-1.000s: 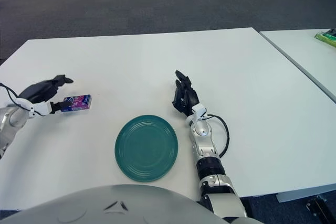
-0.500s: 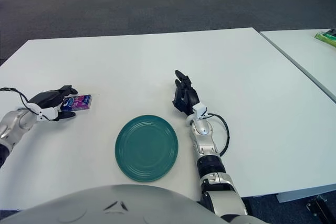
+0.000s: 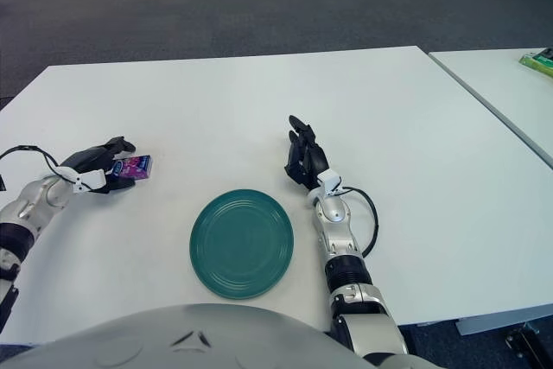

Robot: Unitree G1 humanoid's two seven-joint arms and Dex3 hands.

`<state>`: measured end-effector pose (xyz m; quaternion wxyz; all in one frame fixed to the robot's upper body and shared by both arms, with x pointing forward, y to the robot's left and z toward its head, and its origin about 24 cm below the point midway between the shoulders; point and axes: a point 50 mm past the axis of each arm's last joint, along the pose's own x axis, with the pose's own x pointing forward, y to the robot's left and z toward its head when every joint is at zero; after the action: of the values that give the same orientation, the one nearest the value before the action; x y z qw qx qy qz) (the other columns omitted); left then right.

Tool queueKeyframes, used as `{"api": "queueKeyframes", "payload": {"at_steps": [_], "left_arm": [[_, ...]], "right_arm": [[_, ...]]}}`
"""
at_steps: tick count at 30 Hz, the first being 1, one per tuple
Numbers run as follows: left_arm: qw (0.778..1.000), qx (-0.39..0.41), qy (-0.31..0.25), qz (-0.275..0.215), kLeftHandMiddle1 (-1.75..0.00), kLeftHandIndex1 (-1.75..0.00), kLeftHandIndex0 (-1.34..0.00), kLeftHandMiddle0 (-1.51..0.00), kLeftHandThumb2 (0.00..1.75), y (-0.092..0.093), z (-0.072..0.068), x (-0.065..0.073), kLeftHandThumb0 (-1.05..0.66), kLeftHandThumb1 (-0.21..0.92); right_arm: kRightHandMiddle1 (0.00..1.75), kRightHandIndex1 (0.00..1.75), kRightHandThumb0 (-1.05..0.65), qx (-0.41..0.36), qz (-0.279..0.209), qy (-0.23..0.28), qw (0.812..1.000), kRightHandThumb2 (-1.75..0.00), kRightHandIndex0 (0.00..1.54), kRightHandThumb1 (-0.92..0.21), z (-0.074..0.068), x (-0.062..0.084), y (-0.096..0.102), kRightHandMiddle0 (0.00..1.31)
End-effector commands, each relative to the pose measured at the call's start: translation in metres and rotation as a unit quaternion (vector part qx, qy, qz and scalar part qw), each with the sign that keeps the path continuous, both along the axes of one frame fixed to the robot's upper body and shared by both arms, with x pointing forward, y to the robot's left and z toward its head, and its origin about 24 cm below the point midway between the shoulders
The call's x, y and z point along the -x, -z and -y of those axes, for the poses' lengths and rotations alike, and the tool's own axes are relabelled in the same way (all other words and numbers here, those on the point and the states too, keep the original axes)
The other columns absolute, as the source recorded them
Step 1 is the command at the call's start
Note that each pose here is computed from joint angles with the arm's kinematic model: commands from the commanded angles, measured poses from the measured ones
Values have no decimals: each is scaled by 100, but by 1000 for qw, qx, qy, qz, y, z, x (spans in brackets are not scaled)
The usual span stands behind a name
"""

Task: Put the gum into the plate.

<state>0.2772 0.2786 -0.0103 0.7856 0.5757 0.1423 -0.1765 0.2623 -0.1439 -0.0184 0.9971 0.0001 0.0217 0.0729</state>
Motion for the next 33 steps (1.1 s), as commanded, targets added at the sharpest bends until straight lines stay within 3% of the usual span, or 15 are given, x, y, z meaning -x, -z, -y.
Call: {"api": "queueKeyframes", "payload": {"at_steps": [1,12,16,18,19,20,22,23,26,29,33], "left_arm": [[999,-12,1,-42,0,-87,0,-14,34,19,5,7,-103,92],[999,-18,-12,-46,0,-83,0,-12,38,26,11,1,-105,92],[997,-18,-12,-74,-6,-101,-1,-25,37,32,16,0,-100,92],[995,-19,-11,-101,-53,-125,-6,-24,33,35,18,0,-91,92],[994,-19,-10,-108,-92,-142,-9,-20,30,36,18,0,-84,91],[992,-18,-12,-124,-117,-153,-11,-17,27,39,20,1,-79,90],[988,-14,-18,-150,-145,-159,-29,-24,59,47,24,6,-61,74],[986,-10,-22,-164,-156,-165,-37,-37,78,55,28,12,-55,64],[982,-11,-23,-185,-158,-171,-52,-62,125,68,35,23,-18,29],[981,-24,-14,-194,-160,-174,-59,-74,146,72,37,27,-6,14],[979,-44,4,-200,-161,-174,-64,-81,158,74,36,31,-2,5]], "right_arm": [[40,2,-66,0,-97,25,995,-90,23,-92,13,27,37,0],[42,1,-65,-5,-98,24,995,-91,23,-92,14,27,38,0],[43,1,-65,-6,-98,25,995,-91,23,-92,14,28,38,0],[43,1,-65,-7,-98,24,995,-91,23,-92,14,28,38,0],[43,1,-65,-7,-98,24,995,-91,23,-92,13,28,38,0],[43,1,-65,-7,-98,23,995,-91,23,-92,13,29,38,0],[44,1,-65,-6,-97,22,995,-91,23,-92,13,29,38,0],[44,1,-65,-5,-95,21,995,-91,23,-92,13,29,38,0],[45,1,-64,-5,-92,20,996,-91,23,-92,13,30,38,0],[46,1,-64,-6,-91,20,996,-91,23,-92,13,31,38,0],[47,1,-63,-6,-89,21,996,-92,24,-92,13,32,38,0]]}}
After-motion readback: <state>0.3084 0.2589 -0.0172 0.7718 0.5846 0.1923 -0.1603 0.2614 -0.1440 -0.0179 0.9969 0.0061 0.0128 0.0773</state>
